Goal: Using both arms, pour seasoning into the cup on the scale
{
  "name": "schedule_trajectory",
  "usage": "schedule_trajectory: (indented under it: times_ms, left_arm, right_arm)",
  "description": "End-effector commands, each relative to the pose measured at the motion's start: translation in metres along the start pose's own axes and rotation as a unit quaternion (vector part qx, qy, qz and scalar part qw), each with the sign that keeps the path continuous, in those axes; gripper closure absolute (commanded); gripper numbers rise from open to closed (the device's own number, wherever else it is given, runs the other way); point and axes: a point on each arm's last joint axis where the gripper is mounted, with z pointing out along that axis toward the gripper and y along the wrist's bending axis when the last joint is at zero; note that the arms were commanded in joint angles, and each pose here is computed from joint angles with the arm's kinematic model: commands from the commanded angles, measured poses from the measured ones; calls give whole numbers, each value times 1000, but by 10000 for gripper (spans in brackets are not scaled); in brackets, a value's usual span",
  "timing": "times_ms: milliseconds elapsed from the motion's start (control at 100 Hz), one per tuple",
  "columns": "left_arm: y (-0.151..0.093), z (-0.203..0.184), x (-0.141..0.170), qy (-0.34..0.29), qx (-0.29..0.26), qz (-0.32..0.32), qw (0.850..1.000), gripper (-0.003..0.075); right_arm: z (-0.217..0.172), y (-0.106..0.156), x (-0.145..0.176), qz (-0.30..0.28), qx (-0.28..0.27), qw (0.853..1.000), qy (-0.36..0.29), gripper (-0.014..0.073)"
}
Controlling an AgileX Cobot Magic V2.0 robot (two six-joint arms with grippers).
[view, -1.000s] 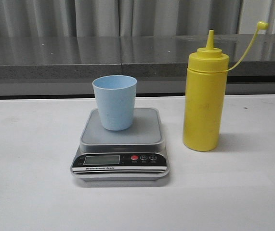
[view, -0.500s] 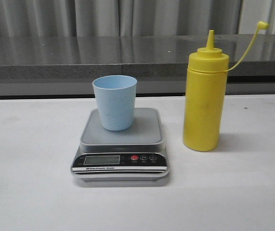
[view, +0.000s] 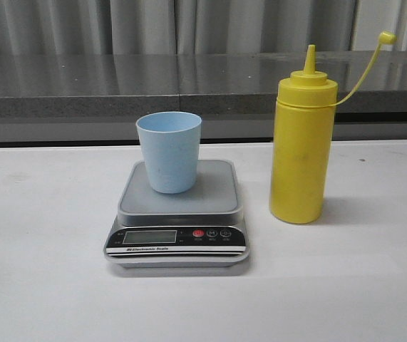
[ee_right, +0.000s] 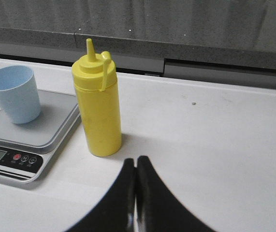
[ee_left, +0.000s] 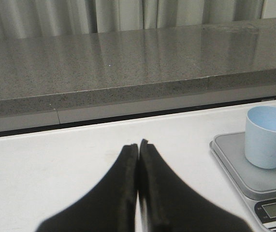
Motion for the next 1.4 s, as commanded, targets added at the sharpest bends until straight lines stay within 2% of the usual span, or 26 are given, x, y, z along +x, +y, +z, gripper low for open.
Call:
schedule_trajectory:
  times_ms: [0, 180, 350, 460, 770, 1010, 1390]
  left_arm:
    - [1, -1, -16, -50, -7, -10, 999, 740]
    - [1, -1, -16, -50, -7, -10, 999, 740]
    - [1, -1, -16, -50, -7, -10, 999, 740]
    - [1, -1, -16, -50, -7, -10, 999, 740]
    - [1, -1, -15, -49, -7, -10, 999, 740]
    - [1, -1, -15, -49, -7, -10, 999, 740]
    - [1, -1, -15, -49, -7, -10, 999, 740]
  right_arm:
    - [-6, -2, -14, -8, 15, 998, -53, 663]
    - [-19, -9, -4, 2, 70, 994, -88, 663]
    - [-29, -10, 17, 4, 96, 988, -121, 663]
    - [-30, -10, 33, 3, 96, 985, -142, 663]
    - [-9, -13, 62, 10, 94, 984, -152, 663]
    - [-1, -14, 78, 12, 100, 985, -141, 663]
    - [0, -15, 81, 12, 100, 986, -136, 663]
